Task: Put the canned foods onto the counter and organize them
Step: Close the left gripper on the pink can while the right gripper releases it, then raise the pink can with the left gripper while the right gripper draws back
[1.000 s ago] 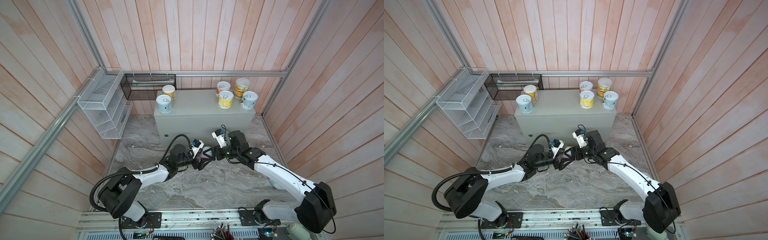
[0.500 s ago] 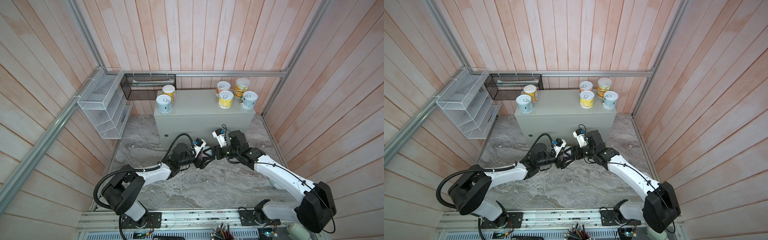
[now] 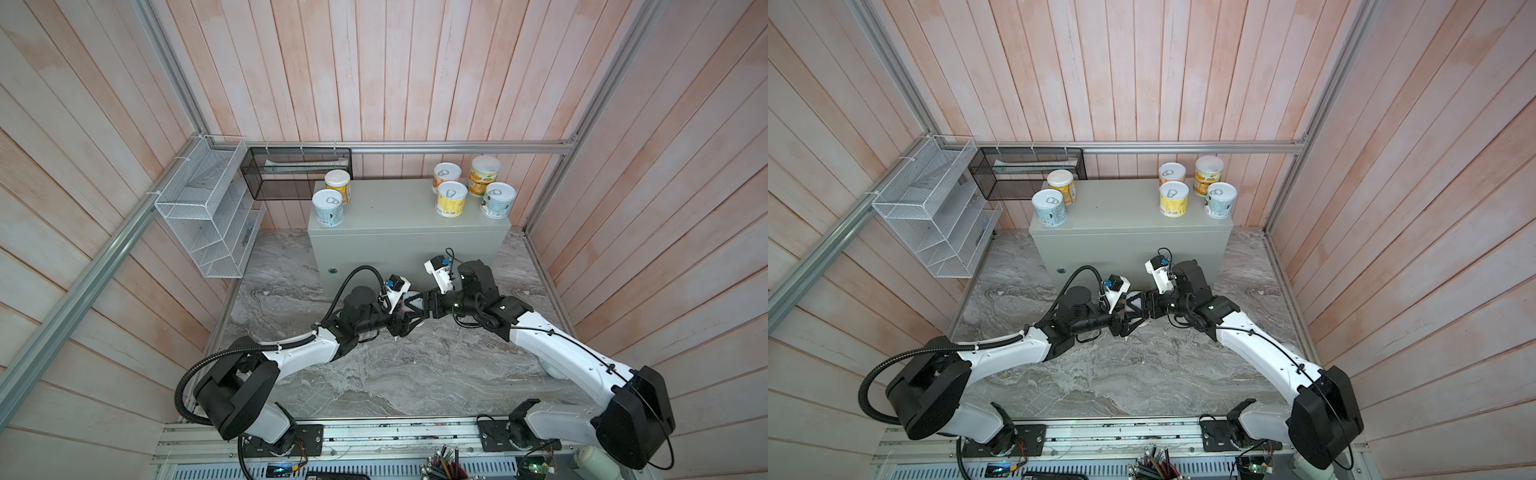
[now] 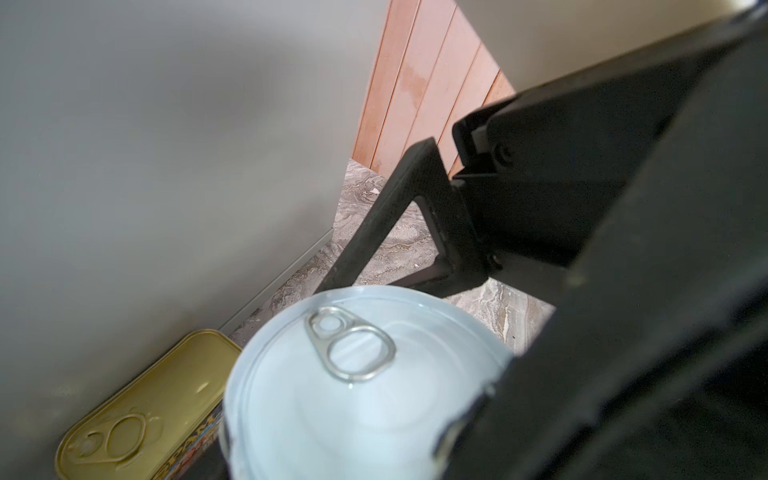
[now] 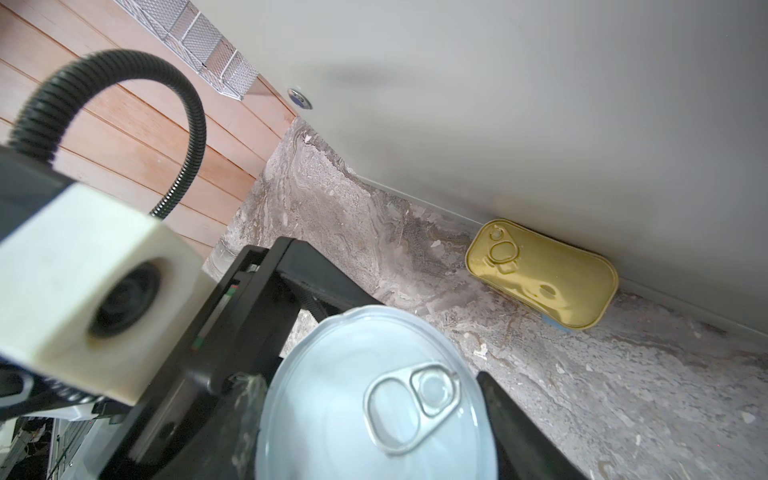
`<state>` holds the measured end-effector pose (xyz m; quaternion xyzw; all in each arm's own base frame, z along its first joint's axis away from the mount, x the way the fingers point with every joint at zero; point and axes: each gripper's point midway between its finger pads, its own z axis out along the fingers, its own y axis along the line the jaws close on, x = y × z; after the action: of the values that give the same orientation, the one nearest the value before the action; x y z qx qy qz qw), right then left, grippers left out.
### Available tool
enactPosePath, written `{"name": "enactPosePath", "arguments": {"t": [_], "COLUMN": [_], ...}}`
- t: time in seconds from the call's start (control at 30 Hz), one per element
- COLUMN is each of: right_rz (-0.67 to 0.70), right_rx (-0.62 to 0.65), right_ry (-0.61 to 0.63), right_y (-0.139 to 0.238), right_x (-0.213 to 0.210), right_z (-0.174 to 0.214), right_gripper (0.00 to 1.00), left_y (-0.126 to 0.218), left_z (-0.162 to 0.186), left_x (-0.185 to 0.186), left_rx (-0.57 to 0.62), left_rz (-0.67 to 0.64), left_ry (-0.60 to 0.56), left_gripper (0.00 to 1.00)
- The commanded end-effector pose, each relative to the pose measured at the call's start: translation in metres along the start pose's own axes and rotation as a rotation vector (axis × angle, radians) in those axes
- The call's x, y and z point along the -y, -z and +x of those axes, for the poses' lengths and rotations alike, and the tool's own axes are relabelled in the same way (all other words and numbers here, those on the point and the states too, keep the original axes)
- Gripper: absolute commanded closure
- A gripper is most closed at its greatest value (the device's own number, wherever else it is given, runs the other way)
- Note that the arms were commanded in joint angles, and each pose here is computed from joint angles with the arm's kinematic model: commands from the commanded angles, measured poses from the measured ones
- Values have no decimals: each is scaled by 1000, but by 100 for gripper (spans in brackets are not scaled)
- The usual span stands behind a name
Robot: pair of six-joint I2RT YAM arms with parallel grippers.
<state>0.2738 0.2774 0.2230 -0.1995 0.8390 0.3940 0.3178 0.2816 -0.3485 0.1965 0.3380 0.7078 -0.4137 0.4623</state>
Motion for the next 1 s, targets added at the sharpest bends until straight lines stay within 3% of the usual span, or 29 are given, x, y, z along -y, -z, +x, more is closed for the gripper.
{"name": "enactPosePath", "arguments": {"t": [0.0, 0.2, 0.47, 0.77, 0.97], "right_rz": [40, 86, 148, 191, 233], "right_rx": [15, 109, 312, 519, 574], "right_ry": [61, 105, 147, 191, 186], "right_y": [19, 41, 77, 118, 126], "right_x": [-6, -7, -5, -6, 5], "right_z": [-4, -16, -30, -35, -27], "right_gripper": [26, 18, 15, 13, 13], "left_y": [13, 16, 29, 39, 39], "left_z": [-45, -62, -98, -147, -178], "left_x": [-9, -1, 7, 29, 16], "left_rx": [102, 106, 154, 201, 187], "left_rz": [-72, -52, -61, -77, -205], "left_ry": [26, 63, 76, 5, -70], "left_gripper": [35, 36, 36, 36, 36]}}
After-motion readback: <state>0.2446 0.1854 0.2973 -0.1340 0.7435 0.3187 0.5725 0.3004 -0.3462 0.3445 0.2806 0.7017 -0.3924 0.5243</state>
